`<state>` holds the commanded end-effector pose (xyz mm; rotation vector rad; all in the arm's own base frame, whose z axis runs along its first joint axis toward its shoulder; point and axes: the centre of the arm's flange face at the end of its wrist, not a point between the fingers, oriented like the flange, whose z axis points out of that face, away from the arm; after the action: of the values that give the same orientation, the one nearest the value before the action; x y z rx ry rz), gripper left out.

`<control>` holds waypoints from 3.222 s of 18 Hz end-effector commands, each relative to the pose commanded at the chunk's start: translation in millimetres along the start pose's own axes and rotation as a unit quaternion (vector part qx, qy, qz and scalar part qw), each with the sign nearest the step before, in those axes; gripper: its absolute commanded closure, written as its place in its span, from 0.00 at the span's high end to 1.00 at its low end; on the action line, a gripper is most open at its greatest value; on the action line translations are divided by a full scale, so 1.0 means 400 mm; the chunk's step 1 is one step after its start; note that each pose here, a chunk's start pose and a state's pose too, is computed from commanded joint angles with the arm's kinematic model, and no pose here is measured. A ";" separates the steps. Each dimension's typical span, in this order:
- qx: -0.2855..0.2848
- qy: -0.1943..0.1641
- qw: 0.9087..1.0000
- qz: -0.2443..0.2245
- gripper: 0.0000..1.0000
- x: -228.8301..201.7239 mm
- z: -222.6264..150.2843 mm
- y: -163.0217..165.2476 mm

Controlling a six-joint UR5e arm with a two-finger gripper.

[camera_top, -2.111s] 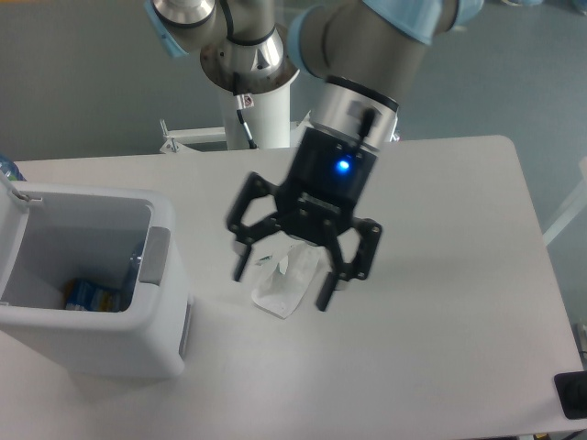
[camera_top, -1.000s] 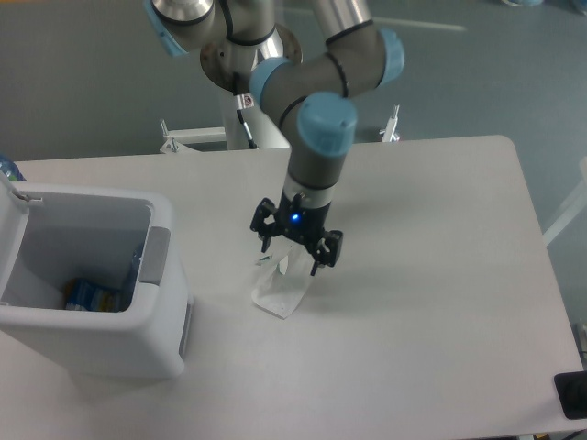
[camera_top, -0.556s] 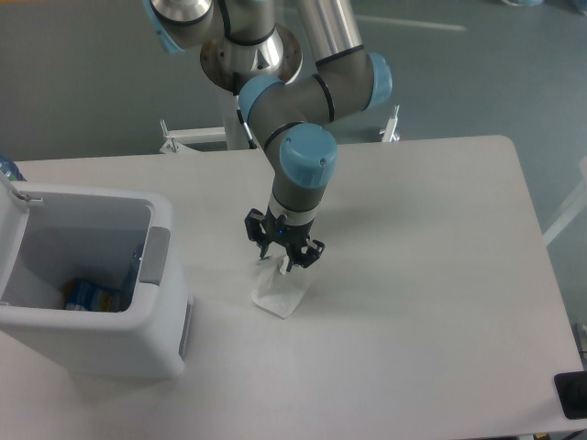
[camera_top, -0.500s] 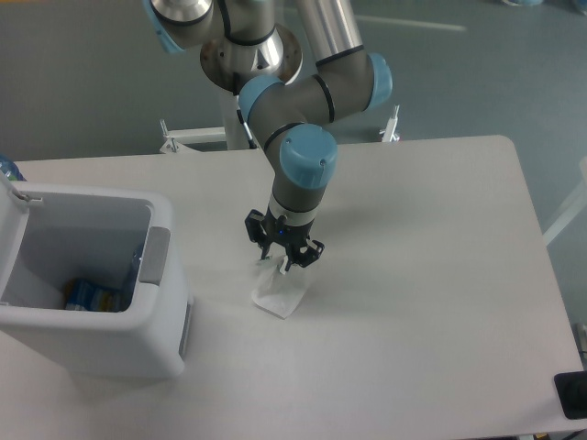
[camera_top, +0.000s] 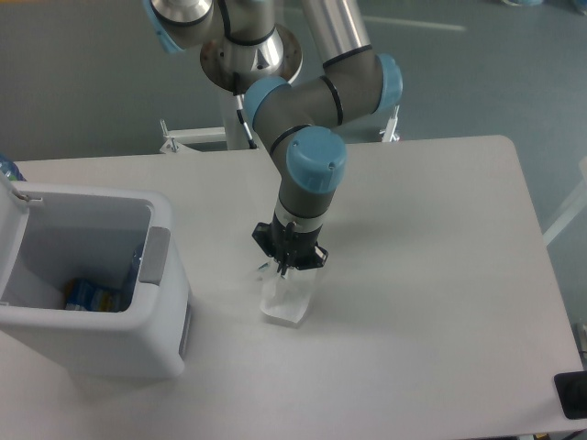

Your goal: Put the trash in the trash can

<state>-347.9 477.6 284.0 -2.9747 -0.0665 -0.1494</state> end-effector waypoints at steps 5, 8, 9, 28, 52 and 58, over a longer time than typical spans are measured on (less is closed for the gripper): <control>0.045 -0.009 0.998 -0.032 0.00 -0.056 -0.133 -0.043; 0.136 0.005 0.988 -0.077 0.00 -0.111 -0.275 -0.081; 0.168 0.014 0.981 -0.094 0.00 -0.128 -0.324 -0.093; 0.313 0.154 0.937 -0.036 0.00 0.377 -0.620 -0.253; 0.214 -0.111 0.970 0.004 1.00 -0.135 -0.493 -0.046; 0.072 -0.139 0.988 0.002 1.00 -0.345 -0.386 0.122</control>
<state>-497.3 399.4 413.8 -2.8297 -0.1005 0.2620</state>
